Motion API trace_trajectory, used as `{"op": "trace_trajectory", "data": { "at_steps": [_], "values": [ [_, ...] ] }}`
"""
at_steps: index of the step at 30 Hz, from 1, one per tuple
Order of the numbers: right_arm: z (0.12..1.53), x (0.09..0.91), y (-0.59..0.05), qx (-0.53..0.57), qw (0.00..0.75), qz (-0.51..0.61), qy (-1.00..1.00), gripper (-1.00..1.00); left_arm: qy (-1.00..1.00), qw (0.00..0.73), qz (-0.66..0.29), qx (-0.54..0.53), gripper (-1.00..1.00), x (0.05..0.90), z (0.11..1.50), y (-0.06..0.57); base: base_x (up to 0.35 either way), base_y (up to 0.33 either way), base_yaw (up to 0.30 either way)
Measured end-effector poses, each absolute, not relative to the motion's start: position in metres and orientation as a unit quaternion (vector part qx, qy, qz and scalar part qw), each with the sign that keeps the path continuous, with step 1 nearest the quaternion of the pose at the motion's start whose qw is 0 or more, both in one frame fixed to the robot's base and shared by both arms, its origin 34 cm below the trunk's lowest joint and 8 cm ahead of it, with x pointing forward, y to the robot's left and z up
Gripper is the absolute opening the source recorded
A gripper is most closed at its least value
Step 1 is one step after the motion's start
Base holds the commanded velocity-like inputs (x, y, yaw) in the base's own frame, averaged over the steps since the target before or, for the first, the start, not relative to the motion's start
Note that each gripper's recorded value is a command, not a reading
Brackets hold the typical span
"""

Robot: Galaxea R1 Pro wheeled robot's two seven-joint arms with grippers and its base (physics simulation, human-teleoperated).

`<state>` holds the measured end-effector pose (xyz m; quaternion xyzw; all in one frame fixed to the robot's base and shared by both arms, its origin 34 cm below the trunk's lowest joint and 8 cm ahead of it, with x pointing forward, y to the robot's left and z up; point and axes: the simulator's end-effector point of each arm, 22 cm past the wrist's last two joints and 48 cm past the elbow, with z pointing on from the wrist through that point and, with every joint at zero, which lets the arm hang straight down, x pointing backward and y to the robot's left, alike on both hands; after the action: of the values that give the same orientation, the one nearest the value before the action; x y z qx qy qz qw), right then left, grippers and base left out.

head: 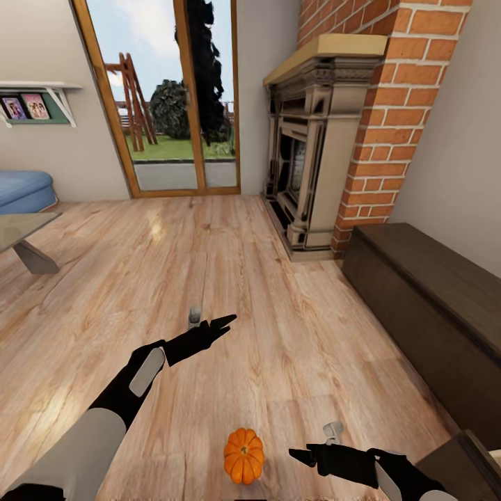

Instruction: Place each of the two pumpkins and all three candles from the living room inside a cabinet in the living room (use any cabinet), then make sure every cabinet is closed, and position the cauldron so it is next to a table in the living room.

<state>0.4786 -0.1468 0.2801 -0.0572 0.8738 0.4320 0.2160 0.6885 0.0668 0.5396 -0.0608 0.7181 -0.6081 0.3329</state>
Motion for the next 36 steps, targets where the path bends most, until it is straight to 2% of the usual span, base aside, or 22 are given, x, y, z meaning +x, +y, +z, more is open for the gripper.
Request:
{"op": "trace_trajectory", "data": {
  "at_steps": [25, 36],
  "values": [
    [0.239, 0.454, -0.145, -0.041, 0.173, 0.436, 0.882, 1.0, 0.734, 0.296, -0.604, -0.092, 1.0, 0.688, 0.474, 0.067, 0.0, 0.0, 0.0],
    [0.245, 0.465, -0.144, -0.05, 0.186, 0.436, 0.879, 1.0, 0.734, 0.296, -0.604, -0.094, 1.0, 0.689, 0.474, 0.068, 0.0, 0.0, 0.0]
  ]
}}
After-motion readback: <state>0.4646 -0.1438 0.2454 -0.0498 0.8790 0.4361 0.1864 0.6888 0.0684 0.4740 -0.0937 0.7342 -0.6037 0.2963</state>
